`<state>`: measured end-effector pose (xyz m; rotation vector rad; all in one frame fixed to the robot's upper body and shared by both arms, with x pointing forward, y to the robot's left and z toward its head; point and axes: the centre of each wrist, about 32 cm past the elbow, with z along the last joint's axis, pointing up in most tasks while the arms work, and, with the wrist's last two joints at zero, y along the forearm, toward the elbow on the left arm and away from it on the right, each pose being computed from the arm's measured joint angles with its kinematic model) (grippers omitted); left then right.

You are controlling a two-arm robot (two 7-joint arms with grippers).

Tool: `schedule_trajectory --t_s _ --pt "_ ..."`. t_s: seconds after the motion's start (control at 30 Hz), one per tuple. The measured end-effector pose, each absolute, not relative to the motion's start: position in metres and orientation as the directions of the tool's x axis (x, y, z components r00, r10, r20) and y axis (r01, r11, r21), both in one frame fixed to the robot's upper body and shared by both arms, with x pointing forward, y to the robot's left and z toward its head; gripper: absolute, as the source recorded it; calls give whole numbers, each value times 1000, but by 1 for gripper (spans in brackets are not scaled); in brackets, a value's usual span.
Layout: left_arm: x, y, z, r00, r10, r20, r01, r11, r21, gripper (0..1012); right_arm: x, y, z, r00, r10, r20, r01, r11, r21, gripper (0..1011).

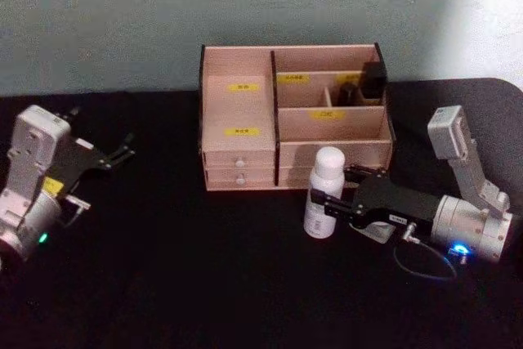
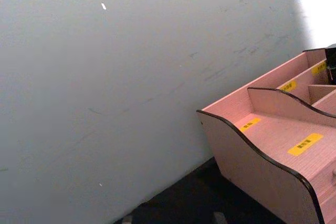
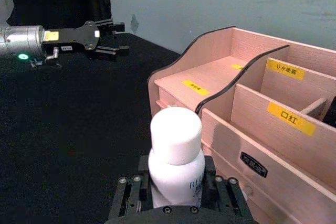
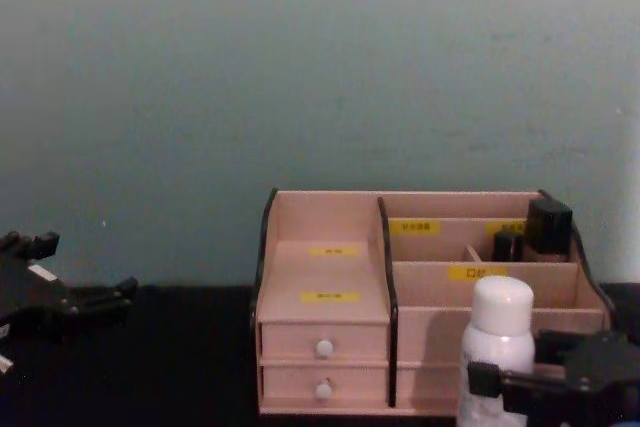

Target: Pick up the facial cleanser and watermelon frost from the table and place them into the tiered storage box.

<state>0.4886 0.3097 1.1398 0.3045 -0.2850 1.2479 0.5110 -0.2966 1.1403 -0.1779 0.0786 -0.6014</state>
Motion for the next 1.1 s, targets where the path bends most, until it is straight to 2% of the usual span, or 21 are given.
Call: schedule_trajectory --t_s 0.17,0.5,0.7,1.1 --pt "489 310 1140 292 880 374 -955 287 70 1001 511 -297 1145 837 -548 -3 539 825 -171 589" --pt "489 310 1140 292 880 374 -955 287 70 1001 518 -298 1177 847 -530 39 531 845 -61 590" --pt "489 310 1140 292 880 374 -955 287 70 1001 534 -295 1200 816 -573 76 574 819 19 590" --pt "489 310 1140 292 880 374 -955 287 70 1001 567 -284 1214 752 -649 116 646 761 66 589"
